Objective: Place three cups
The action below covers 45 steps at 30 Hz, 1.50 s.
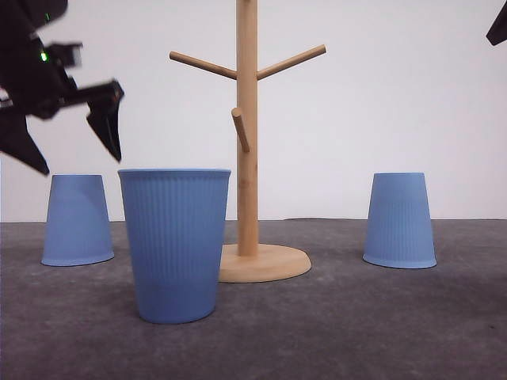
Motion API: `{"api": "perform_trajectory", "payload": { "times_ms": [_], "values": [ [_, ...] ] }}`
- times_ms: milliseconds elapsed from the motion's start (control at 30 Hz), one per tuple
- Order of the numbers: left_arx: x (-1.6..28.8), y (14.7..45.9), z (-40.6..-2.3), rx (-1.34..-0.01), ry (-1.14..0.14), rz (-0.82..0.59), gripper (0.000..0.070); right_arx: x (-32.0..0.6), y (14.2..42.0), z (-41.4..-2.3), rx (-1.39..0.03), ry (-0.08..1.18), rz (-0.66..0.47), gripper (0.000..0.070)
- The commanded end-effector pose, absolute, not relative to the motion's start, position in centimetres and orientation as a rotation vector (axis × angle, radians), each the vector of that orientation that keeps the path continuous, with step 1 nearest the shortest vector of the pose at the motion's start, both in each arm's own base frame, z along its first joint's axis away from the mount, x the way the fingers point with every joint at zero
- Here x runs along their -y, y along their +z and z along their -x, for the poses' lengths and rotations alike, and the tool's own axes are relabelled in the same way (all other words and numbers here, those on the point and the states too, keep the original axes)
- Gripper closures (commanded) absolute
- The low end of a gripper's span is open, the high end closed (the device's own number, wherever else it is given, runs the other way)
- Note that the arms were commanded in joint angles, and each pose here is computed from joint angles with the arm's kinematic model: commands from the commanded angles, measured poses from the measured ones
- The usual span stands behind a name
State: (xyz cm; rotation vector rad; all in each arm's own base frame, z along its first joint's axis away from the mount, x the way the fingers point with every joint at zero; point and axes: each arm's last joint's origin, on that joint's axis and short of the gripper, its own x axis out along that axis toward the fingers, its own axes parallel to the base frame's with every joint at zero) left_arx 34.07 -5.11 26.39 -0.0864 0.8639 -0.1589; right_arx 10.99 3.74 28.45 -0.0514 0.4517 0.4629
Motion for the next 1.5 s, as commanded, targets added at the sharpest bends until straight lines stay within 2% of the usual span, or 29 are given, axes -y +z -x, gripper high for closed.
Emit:
{"api": "perform_trajectory", "payload": {
  "times_ms": [0,267,633,733,833,1133,1400,1467],
  "values": [
    [5.3,25.8,-34.9,-0.875,-0.169,0.074,0.0,-3.8,29.0,-11.0,-0.428,0.47,0.055,0.0234],
    [5.5,22.3,-36.7,-0.941,-0.168,0.059,0.0,-3.8,29.0,-11.0,-0.428,0.47,0.055,0.0234],
    [5.6,20.8,-37.3,-0.969,-0.158,0.054,0.0,-3.8,29.0,-11.0,-0.428,0.47,0.054,0.0234],
    [5.6,20.8,-37.3,-0.972,-0.159,0.054,0.012,-3.8,29.0,-11.0,-0.428,0.47,0.054,0.0234],
    [5.6,20.8,-37.3,-0.975,-0.159,0.054,0.0188,-3.8,29.0,-11.0,-0.428,0.47,0.054,0.0234],
    [5.6,20.7,-36.8,-1.021,-0.157,0.048,0.0191,-3.8,29.0,-11.0,-0.429,0.47,0.054,0.0234],
    [5.5,21.7,-36.4,-0.994,-0.159,0.05,0.0194,-3.8,29.0,-11.0,-0.429,0.47,0.054,0.0234],
    [5.5,22.1,-36.3,-0.984,-0.16,0.05,0.0214,-3.8,29.0,-11.0,-0.429,0.47,0.054,0.0234]
  ]
}}
